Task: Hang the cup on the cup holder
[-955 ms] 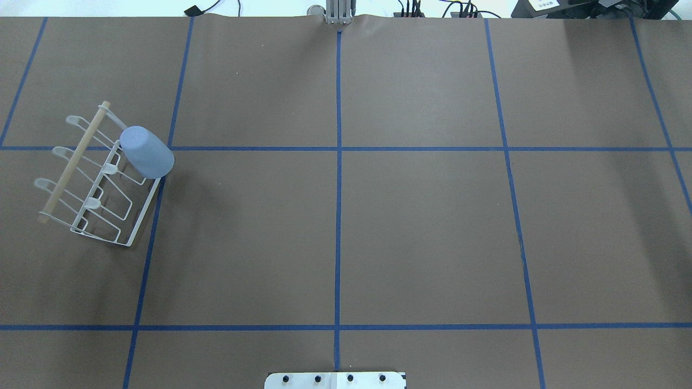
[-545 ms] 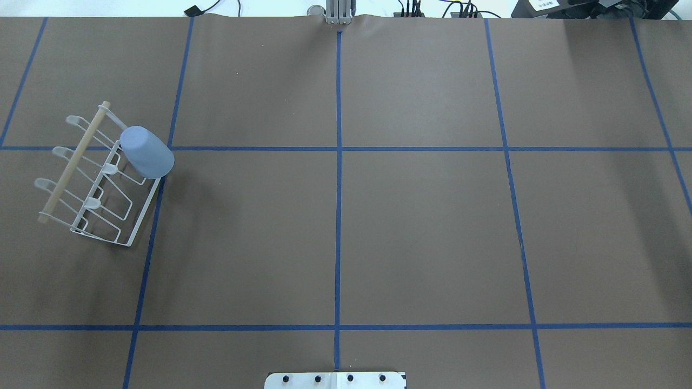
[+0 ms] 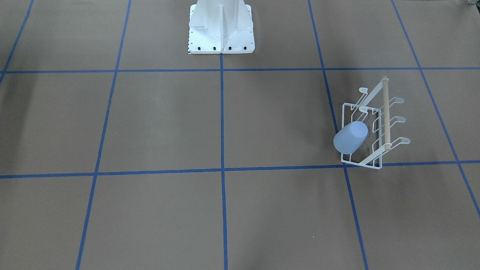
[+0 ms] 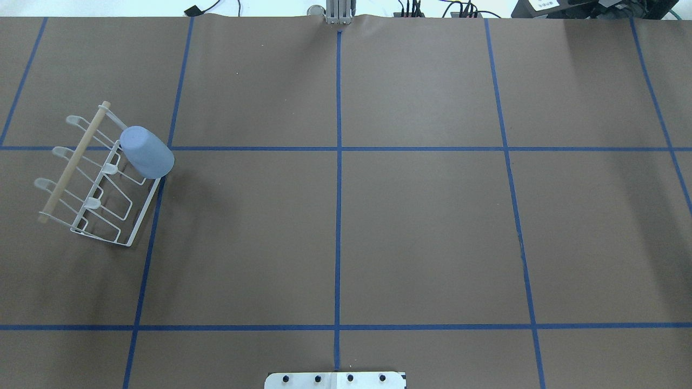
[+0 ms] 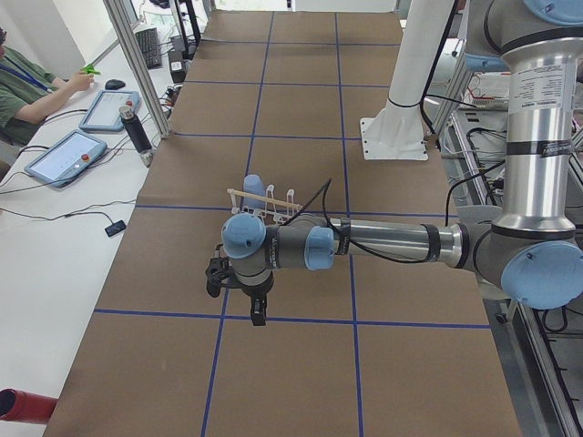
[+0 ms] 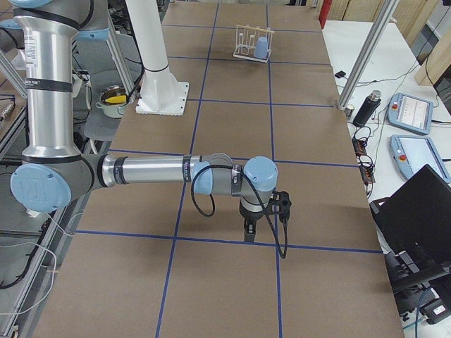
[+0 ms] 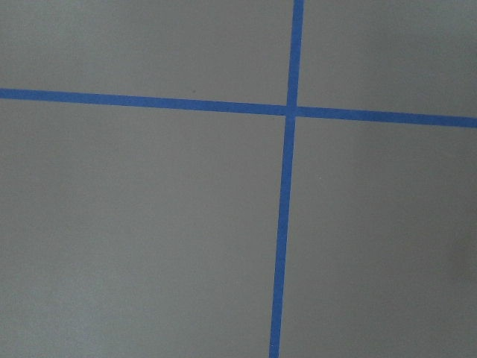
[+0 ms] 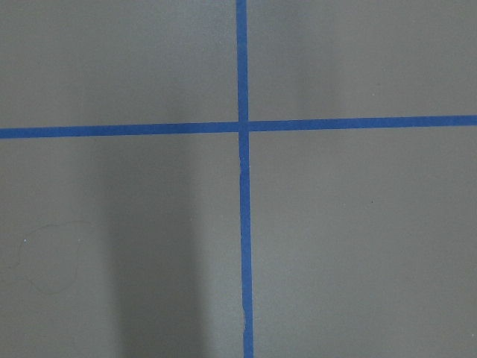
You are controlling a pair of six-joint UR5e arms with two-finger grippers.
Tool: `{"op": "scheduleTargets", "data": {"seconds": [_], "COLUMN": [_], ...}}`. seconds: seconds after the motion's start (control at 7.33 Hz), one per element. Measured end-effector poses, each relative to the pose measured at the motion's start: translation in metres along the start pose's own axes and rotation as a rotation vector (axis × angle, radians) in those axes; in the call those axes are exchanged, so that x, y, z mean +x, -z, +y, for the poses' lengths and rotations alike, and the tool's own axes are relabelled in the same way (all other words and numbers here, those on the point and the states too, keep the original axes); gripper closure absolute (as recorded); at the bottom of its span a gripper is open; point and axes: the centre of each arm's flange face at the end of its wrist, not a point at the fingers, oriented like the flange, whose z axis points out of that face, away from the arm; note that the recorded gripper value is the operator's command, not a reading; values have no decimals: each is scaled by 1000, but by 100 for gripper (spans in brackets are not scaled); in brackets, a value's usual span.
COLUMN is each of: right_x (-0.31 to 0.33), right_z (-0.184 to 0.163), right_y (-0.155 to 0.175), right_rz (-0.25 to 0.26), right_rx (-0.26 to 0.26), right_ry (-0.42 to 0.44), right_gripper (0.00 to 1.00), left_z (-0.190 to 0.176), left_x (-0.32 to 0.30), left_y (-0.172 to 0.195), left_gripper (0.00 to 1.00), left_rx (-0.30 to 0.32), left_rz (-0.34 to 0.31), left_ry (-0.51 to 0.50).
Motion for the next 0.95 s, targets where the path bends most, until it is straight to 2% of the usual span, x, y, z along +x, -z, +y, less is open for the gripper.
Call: {"op": "scheduleTargets", "data": {"seconds": [0.95], "right_x": [-6], "right_z": [0], "right_y": [7], "right_rz": [8], "right_rx": [15], "right_ry": [14], "right_gripper": [0], "left_z": [0], "left_x": [-3], "left_y": [-3], "left_gripper": [2], "left_rx": [-7], "left_rz": [-2], "left_ry": [6]}}
